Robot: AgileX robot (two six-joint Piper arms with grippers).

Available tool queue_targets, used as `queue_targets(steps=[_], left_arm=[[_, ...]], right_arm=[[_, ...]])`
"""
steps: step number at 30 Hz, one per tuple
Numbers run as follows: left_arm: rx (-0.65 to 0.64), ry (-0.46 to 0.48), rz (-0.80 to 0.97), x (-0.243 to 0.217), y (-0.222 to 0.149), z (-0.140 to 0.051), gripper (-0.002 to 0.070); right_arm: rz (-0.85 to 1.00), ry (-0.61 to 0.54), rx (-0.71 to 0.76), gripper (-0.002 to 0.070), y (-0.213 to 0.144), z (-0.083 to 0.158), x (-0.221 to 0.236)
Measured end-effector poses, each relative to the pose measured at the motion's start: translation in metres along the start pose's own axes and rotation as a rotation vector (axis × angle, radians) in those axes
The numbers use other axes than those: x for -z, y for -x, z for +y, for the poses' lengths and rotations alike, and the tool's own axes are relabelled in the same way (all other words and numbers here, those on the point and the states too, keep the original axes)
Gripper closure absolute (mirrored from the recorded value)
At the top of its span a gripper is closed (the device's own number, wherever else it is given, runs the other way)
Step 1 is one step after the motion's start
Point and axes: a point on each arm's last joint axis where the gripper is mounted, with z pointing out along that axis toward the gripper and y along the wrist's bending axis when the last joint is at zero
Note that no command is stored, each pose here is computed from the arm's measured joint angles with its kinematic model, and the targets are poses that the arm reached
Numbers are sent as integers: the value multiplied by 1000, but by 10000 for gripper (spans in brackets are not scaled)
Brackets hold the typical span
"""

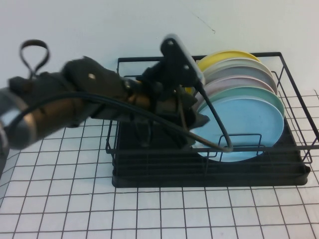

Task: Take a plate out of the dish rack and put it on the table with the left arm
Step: Grasp the plate from the shelf

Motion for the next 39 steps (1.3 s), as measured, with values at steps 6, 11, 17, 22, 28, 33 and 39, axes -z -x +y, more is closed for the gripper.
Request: queue_targets(steps=[6,11,17,22,28,33,39], left_arm=[[-130,46,23,-36,-8,-7,274],[-180,133,34,-52,-14,-3,331],[-184,204,53,-64,-22,4,364],[-180,206,66,-69,-27,4,444],[-166,222,60,-69,-26,5,616],[-168,232,57,-69,-26,5,620],[-157,297,11,-58,-12,6,645]], right_arm=[[0,0,0,678,0,0,0],[0,0,0,678,0,0,0],[0,0,0,678,0,0,0],[0,0,0,678,0,0,0],[0,0,0,678,0,0,0],[0,0,0,678,0,0,0],[0,0,0,678,0,0,0]])
